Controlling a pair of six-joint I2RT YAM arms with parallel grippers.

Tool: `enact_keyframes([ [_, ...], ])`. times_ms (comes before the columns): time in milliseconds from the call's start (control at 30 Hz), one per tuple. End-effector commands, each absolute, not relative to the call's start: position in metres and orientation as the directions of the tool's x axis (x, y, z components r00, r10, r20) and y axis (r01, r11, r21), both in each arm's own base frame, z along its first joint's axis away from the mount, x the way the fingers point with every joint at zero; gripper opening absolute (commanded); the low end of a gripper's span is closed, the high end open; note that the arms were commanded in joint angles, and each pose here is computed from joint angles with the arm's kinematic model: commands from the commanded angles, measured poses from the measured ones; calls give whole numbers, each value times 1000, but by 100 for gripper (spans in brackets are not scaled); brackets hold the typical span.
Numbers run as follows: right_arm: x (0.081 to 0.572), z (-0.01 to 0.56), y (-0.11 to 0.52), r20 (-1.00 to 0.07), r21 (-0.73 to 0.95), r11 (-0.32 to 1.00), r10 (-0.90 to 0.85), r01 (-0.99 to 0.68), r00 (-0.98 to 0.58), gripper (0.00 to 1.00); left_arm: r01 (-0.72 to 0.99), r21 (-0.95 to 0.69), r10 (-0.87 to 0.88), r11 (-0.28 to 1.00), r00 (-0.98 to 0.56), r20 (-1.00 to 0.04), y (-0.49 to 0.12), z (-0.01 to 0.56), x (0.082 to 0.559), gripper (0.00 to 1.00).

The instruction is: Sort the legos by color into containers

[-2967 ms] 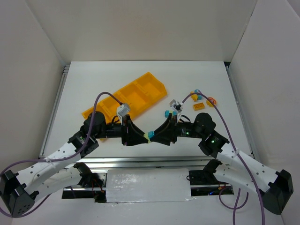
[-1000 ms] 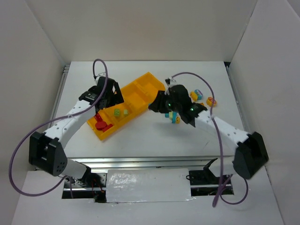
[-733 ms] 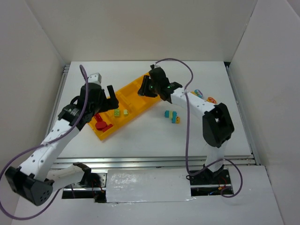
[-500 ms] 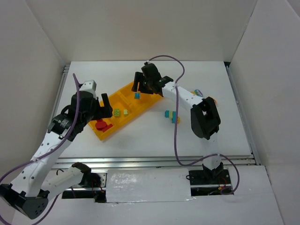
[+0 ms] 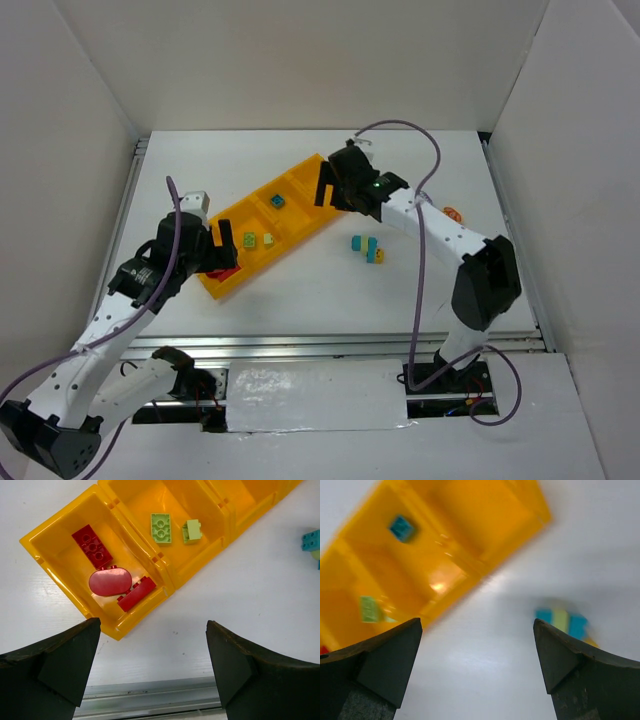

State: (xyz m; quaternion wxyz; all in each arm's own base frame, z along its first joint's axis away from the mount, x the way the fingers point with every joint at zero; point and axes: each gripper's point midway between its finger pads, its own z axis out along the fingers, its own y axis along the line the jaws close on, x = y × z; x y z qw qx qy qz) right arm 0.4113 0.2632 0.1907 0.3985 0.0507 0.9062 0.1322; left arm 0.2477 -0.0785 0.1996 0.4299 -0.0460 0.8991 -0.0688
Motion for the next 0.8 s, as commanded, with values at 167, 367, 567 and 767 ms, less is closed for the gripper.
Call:
enact_keyframes([
  [167, 338, 112, 168, -629, 91, 985, 173, 149, -758, 99, 60, -195, -119, 979, -609, -784, -92, 207, 253, 99],
  [367, 323, 75, 150, -578, 68, 982, 184, 177, -795, 95, 63, -202, -125, 977, -601, -790, -92, 209, 251, 99],
  [567, 327, 54, 146, -535, 86, 982, 187, 167, -824, 79, 76, -204, -117, 976, -609, -785, -95, 207, 251, 100],
  [767, 337, 45, 148, -517, 63, 990, 143, 130, -844, 75, 83, -204, -111, 975, -615, -781, -97, 205, 251, 100],
])
